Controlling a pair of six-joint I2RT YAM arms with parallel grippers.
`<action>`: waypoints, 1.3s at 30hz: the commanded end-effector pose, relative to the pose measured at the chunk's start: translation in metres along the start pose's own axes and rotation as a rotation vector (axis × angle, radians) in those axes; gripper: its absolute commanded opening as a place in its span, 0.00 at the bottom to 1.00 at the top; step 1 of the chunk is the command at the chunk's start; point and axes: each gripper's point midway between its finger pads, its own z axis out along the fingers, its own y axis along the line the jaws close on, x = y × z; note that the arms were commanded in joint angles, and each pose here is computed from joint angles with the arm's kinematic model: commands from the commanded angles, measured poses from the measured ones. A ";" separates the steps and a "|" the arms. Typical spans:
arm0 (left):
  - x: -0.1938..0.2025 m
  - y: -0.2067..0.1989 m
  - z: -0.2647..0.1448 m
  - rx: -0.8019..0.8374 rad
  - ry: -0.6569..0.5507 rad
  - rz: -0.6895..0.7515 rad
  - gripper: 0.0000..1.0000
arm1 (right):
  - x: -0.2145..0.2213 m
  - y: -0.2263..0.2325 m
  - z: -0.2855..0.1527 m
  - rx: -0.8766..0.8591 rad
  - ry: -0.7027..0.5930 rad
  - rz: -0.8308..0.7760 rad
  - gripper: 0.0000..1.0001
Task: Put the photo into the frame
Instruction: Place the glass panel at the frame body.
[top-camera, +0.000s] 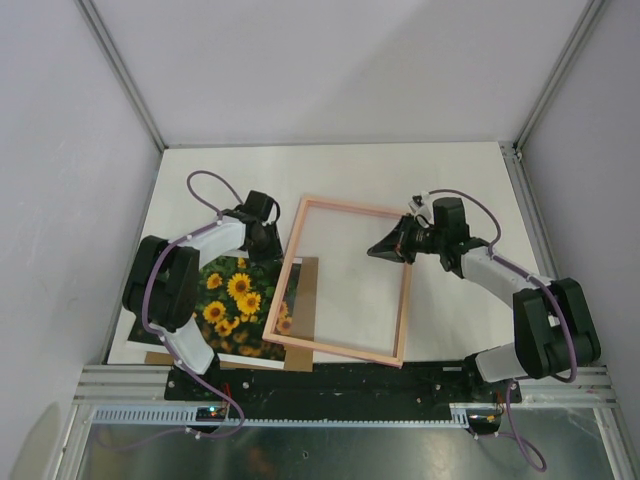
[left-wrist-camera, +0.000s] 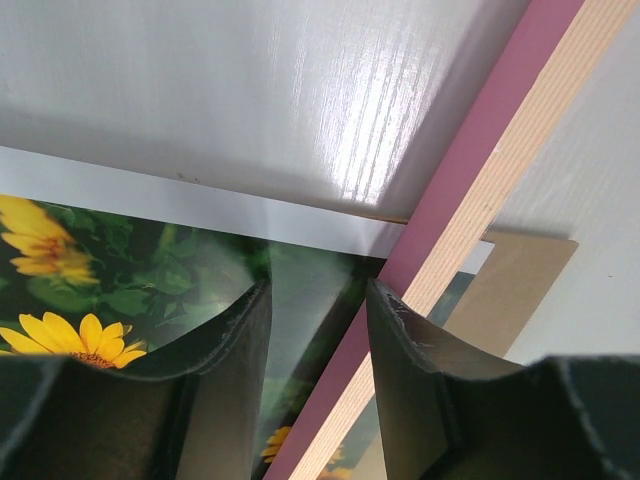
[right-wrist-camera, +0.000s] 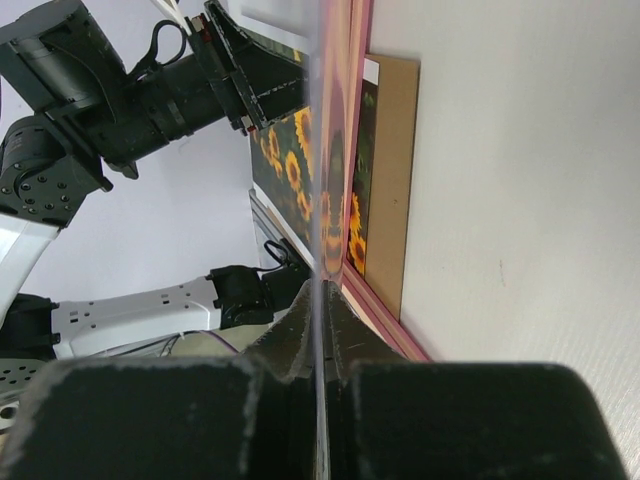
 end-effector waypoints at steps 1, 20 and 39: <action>-0.013 -0.010 -0.002 0.029 -0.028 -0.011 0.47 | -0.005 0.022 0.003 -0.075 0.019 -0.066 0.00; -0.012 -0.011 -0.001 0.036 -0.021 -0.002 0.47 | 0.002 0.005 0.011 -0.029 0.072 -0.023 0.00; -0.013 -0.012 -0.003 0.040 -0.028 0.001 0.47 | 0.007 -0.002 0.013 -0.023 0.106 -0.012 0.00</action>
